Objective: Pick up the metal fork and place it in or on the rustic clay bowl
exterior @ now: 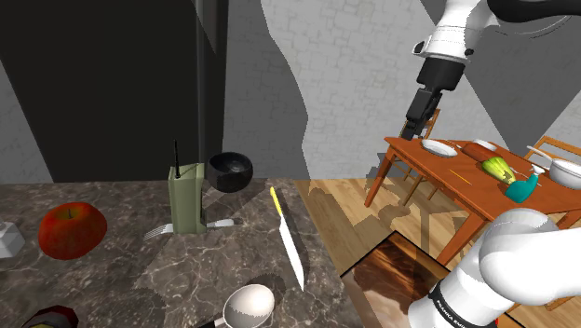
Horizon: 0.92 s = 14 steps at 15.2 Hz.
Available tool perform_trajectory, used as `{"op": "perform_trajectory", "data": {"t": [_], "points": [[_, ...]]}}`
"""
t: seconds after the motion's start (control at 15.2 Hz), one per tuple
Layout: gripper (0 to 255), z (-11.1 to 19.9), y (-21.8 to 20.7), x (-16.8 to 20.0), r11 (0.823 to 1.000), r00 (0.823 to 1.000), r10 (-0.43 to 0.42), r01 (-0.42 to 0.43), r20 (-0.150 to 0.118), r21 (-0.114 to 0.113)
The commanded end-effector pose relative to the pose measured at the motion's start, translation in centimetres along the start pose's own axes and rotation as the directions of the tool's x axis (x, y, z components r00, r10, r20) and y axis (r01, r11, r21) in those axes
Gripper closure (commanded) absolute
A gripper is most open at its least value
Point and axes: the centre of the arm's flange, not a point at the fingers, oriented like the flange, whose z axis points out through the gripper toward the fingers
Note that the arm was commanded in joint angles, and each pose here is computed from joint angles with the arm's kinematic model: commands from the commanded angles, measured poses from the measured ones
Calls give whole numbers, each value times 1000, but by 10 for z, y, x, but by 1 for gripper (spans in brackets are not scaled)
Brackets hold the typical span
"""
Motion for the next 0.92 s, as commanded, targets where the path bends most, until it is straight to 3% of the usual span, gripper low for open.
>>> {"op": "perform_trajectory", "data": {"t": [0.0,0.4,0.86], "points": [[0,0,0,0,1000,1000,0,0,0,0],[0,37,-33,66,989,989,-144,144,17,-25],[0,83,-83,135,950,951,-306,308,42,-51]]}}
